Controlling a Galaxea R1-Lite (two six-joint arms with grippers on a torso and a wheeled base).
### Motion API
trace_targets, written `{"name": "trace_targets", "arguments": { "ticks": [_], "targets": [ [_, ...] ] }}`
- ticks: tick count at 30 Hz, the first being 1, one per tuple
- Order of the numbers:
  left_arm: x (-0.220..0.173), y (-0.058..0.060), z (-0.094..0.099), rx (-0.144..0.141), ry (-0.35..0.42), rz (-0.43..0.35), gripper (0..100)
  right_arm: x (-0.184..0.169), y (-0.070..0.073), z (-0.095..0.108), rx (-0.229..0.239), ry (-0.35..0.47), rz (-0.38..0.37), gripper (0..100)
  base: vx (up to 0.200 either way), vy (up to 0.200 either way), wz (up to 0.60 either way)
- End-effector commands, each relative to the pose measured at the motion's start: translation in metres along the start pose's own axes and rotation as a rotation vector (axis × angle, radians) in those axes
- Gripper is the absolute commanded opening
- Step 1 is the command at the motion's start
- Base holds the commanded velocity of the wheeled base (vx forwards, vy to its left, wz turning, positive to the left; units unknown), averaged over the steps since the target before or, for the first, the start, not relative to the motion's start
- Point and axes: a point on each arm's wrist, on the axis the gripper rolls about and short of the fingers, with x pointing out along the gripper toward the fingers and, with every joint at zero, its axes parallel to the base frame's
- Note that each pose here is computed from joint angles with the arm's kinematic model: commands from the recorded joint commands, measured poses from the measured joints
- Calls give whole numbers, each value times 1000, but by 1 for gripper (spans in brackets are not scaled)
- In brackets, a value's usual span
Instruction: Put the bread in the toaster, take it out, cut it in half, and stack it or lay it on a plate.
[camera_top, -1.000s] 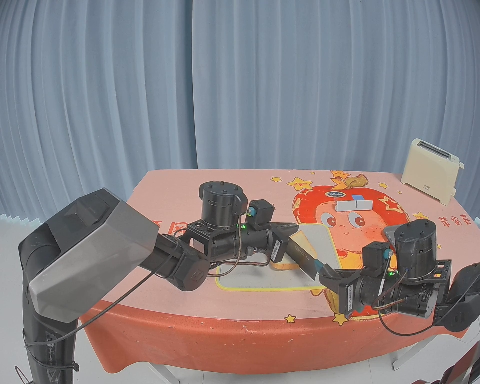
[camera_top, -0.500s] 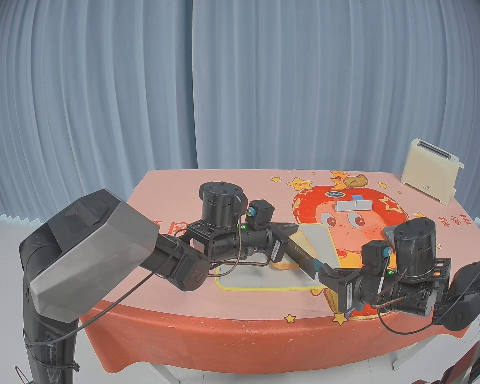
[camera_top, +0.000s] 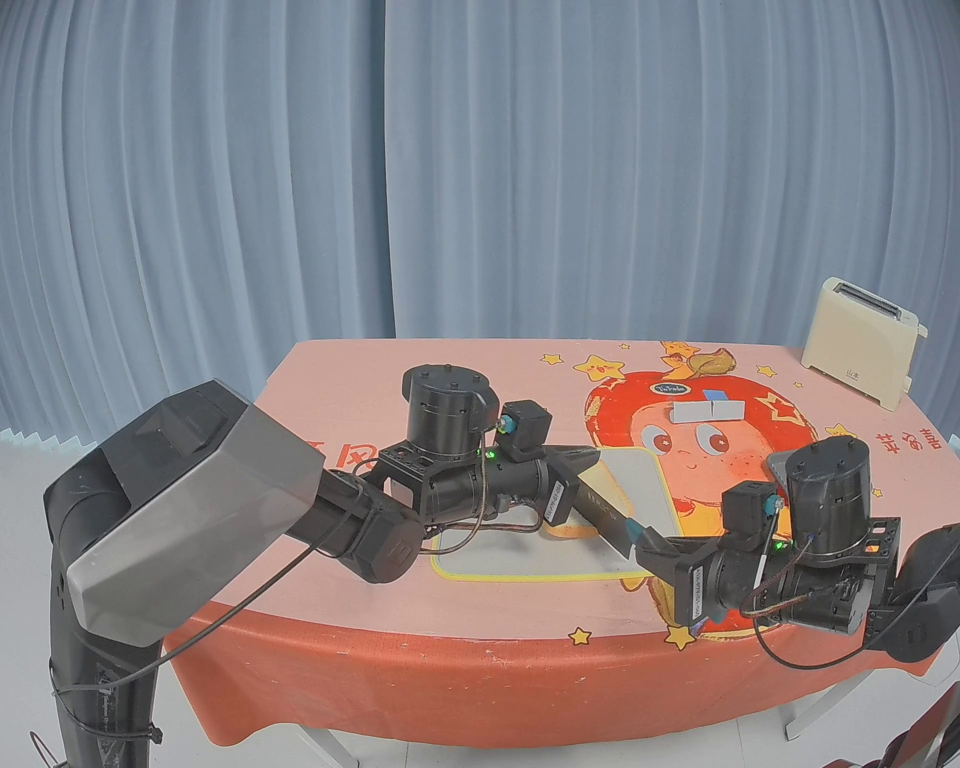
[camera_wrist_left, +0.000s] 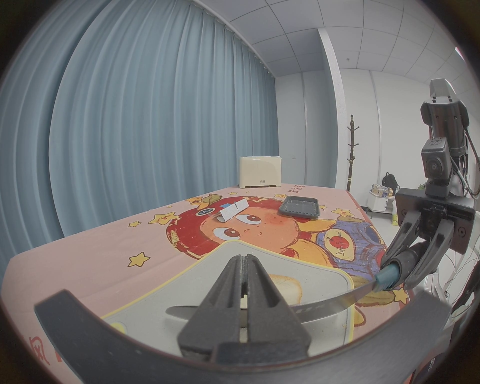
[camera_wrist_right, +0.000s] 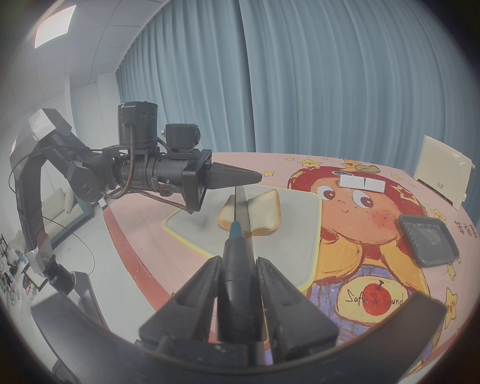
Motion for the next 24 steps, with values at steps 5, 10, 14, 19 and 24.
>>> {"name": "trace_targets", "arguments": {
  "ticks": [5, 10, 14, 19, 24],
  "targets": [
    [1, 0, 4, -4, -35, 19, 0, 2, -1, -3, -2, 21, -6, 0, 0, 0, 0],
    [0, 0, 7, -2, -45, 23, 0, 3, -1, -3, -2, 19, -6, 0, 0, 0, 0],
    [0, 2, 13, 7, -67, 30, 0, 1, -1, -2, 2, 10, -6, 0, 0, 0, 0],
    [-8, 2, 25, 16, -95, 36, 0, 1, -1, 0, 9, 1, -4, 0, 0, 0, 0],
    [-12, 5, 30, 20, -111, 46, 0, 1, -1, 0, 10, 3, -3, 0, 0, 0, 0]
  ]
}}
